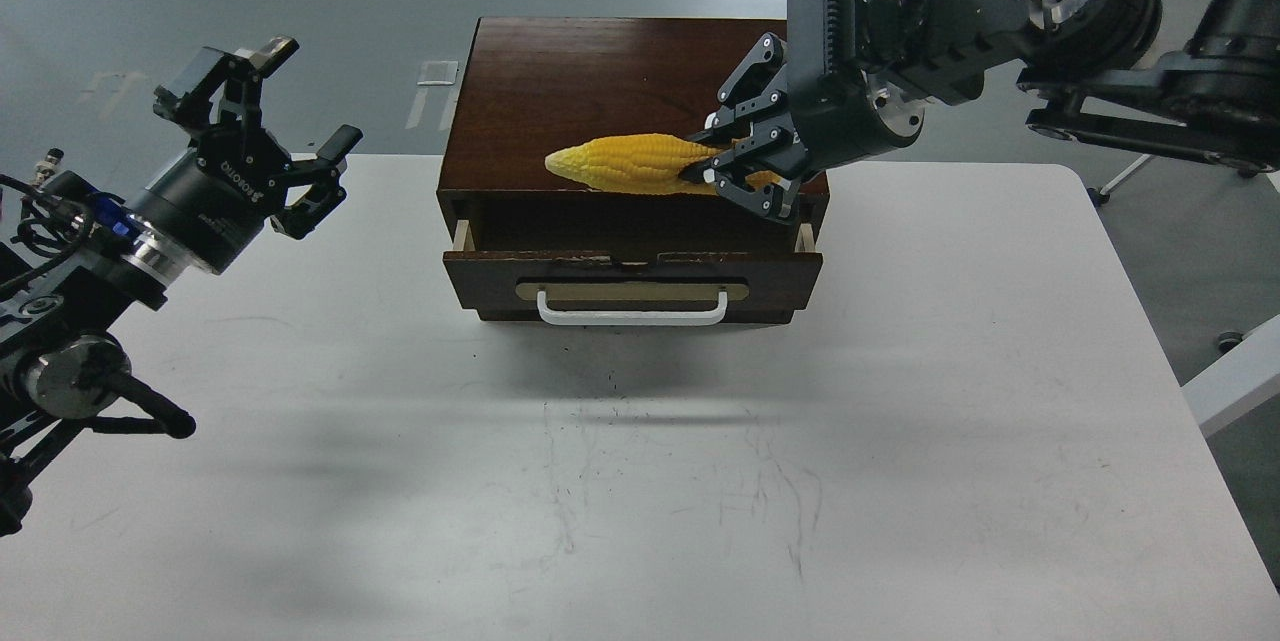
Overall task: Put corn in drawer with both arms
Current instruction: 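Lift the corn and carry it over the open drawer with the right gripper, then lower the corn into the drawer and open the right gripper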
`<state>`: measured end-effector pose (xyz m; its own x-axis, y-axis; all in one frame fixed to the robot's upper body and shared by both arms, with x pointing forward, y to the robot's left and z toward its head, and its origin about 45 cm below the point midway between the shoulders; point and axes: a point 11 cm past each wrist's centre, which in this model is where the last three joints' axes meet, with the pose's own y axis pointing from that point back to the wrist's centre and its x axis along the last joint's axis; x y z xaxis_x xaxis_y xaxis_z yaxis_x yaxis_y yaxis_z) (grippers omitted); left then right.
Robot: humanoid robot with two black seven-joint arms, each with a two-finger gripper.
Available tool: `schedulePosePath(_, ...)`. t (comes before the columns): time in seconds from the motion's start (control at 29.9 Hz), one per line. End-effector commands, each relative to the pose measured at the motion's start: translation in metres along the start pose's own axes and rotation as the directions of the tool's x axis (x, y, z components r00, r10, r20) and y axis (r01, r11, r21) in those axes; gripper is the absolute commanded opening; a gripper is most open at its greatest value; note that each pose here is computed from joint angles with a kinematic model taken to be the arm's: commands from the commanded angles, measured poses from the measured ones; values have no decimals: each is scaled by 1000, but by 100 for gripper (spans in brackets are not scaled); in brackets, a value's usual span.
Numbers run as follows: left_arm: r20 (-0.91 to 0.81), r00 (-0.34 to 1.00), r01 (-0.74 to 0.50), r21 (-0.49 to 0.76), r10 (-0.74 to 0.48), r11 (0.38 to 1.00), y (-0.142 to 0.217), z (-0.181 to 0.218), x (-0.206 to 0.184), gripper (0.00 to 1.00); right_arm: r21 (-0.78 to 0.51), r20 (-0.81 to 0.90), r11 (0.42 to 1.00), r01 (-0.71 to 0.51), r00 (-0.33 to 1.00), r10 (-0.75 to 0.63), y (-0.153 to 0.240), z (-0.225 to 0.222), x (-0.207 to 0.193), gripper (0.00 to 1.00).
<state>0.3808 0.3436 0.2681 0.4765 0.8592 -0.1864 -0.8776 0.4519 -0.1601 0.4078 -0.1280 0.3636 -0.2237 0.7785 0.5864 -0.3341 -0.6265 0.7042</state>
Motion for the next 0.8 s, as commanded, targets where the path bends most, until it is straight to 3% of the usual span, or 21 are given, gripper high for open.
schedulePosePath(0.0,5,1000,0,1,0,1000,1,1,1,99,22,2,1000,16,1000,-16,-6,-7,-9,2)
schedulePosePath(0.53,7,1000,-4,0,4,1000,1,3,2,99,59,11,998,30,999,-31,-32,-17,-17,8)
schedulePosePath(0.7,7,1000,-4,0,4,1000,1,3,2,99,60,17,998,34,999,-35,-36,-17,-21,17)
schedulePosePath(0.77,7,1000,-4,0,4,1000,1,3,2,99,69,23,997,33,999,-35,-39,-20,-23,27)
